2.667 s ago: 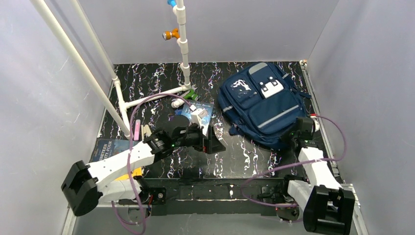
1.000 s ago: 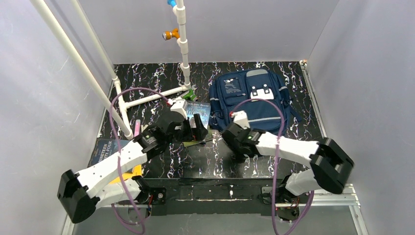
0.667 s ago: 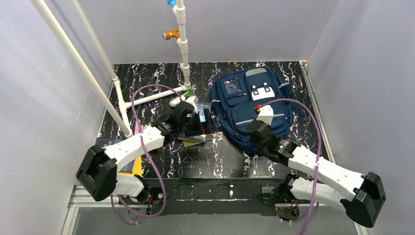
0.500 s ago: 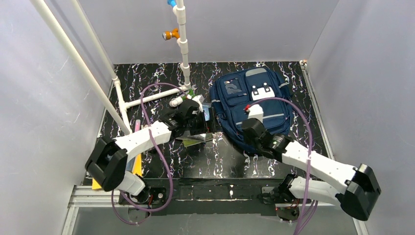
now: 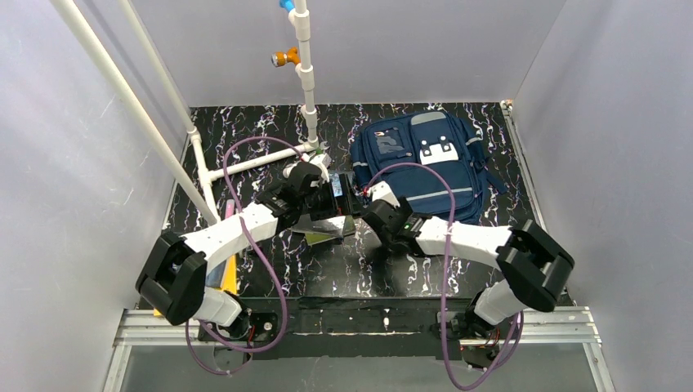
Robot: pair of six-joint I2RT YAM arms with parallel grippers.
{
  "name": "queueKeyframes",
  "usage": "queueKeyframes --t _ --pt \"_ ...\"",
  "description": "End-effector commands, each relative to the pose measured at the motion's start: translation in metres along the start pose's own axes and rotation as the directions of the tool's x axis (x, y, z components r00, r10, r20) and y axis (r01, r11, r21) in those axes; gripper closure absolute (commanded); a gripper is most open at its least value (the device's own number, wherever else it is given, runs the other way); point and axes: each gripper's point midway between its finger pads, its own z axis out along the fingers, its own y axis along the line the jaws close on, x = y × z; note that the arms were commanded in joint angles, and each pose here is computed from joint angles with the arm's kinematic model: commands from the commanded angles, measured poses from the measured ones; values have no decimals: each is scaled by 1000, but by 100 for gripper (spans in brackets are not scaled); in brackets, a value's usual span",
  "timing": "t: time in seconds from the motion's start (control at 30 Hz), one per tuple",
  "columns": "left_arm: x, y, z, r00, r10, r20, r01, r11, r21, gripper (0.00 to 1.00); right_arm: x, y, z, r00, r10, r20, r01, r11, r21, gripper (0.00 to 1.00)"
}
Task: Pack the student bag
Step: Unzip the student bag at the center of the board.
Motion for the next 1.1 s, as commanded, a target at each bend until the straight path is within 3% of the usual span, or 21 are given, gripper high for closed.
queueKeyframes --t 0.0,0.03,0.07,0.27,0.33,0.4,0.6,0.83,1.07 --pt "5 6 -17 1000 -3 29 4 1000 -10 2 -21 -37 9 993 44 109 -73 959 273 52" --pt "5 7 -19 999 -1 33 2 1000 -16 2 -25 -38 7 990 53 127 -86 960 268 79" --pt "5 8 -19 1000 1 30 0 1000 -17 2 -30 -38 3 987 67 148 -104 961 256 99" --pt "-7 -11 -11 999 -27 21 25 996 84 2 -66 -28 -35 936 179 302 -190 982 8 99" --pt "-13 -16 -8 999 -49 16 47 992 118 2 -71 -27 -45 929 210 305 -204 978 -52 99" --pt "-23 -18 -2 999 -42 20 39 991 125 1 -69 -29 -51 935 208 286 -200 978 -57 99" --pt "-62 -39 14 996 1 91 -29 954 298 15 -62 -42 -58 933 211 293 -209 977 -39 99" --pt "-60 -42 32 971 214 102 -237 886 397 19 -73 -46 -71 910 276 309 -257 961 -103 99" --pt "-55 -31 47 937 323 131 -348 849 398 26 -80 -49 -76 900 298 317 -271 954 -127 99"
